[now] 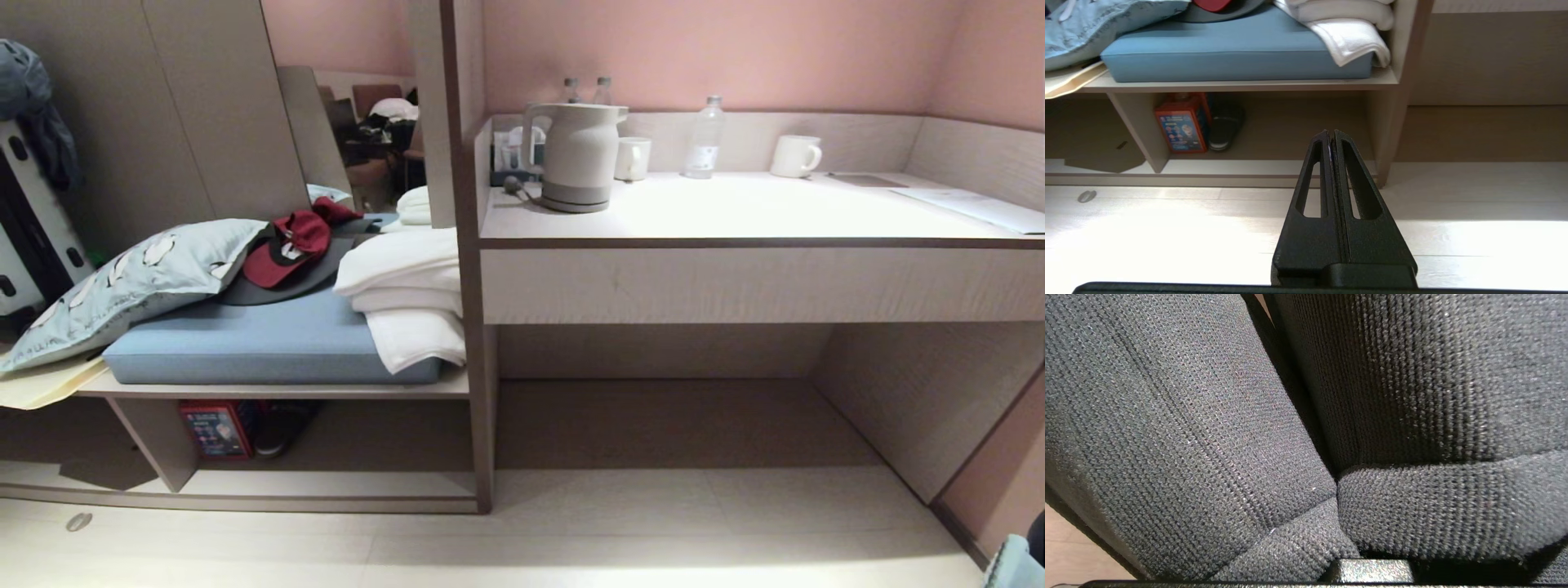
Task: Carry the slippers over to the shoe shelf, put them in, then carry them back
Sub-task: Place the slippers into the shoe cabinet
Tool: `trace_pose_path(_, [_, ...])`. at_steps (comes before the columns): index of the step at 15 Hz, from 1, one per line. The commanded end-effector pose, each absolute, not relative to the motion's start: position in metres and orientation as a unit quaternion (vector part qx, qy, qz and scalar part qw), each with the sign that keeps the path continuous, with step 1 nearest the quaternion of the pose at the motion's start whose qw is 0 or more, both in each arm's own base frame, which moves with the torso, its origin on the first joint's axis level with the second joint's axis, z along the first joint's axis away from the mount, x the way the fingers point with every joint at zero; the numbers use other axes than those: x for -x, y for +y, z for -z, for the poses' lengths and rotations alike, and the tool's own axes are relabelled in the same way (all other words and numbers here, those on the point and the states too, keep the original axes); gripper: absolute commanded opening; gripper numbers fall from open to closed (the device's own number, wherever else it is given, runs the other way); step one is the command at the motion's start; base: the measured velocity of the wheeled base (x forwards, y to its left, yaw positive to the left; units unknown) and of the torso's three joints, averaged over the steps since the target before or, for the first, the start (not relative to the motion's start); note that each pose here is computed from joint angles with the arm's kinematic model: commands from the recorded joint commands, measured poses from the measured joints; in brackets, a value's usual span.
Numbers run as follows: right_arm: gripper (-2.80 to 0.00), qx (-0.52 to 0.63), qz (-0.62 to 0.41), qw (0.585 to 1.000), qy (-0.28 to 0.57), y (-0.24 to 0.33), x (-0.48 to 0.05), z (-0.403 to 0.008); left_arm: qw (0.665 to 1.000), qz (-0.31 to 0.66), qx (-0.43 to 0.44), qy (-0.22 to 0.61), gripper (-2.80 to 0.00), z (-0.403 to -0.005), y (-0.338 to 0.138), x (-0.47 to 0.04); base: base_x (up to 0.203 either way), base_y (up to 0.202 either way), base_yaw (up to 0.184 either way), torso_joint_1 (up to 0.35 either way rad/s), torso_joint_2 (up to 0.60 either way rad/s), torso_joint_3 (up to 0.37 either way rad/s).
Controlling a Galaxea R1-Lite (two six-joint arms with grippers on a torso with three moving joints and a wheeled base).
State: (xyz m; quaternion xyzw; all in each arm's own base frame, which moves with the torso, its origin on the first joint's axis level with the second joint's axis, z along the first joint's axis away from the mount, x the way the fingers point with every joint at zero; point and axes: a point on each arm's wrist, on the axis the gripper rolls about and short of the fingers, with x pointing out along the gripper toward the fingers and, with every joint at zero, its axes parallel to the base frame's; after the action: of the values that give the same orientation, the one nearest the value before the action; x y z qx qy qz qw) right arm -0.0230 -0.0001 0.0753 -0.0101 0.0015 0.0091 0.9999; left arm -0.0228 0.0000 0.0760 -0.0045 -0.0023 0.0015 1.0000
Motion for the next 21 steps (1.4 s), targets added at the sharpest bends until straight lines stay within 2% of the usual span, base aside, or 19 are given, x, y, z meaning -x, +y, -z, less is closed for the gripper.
trace_pose_path(1, [-2.80,0.011,-0.009,1.000,0.001,-0.0001,0.0230,-0.0752,1.000,-0.002,0.005,-0.002,-2.80,-0.0760,0.0000,0.0228,0.000,0.201,-0.005,0.002,0.00,0.004])
trace_pose_path(21, [-2.80,0.011,-0.009,1.000,0.001,-0.0001,0.0230,-0.0752,1.000,-0.002,0.005,-0.002,-2.80,-0.0760,0.0000,0.0228,0.000,0.196,-0.002,0.002,0.00,0.001])
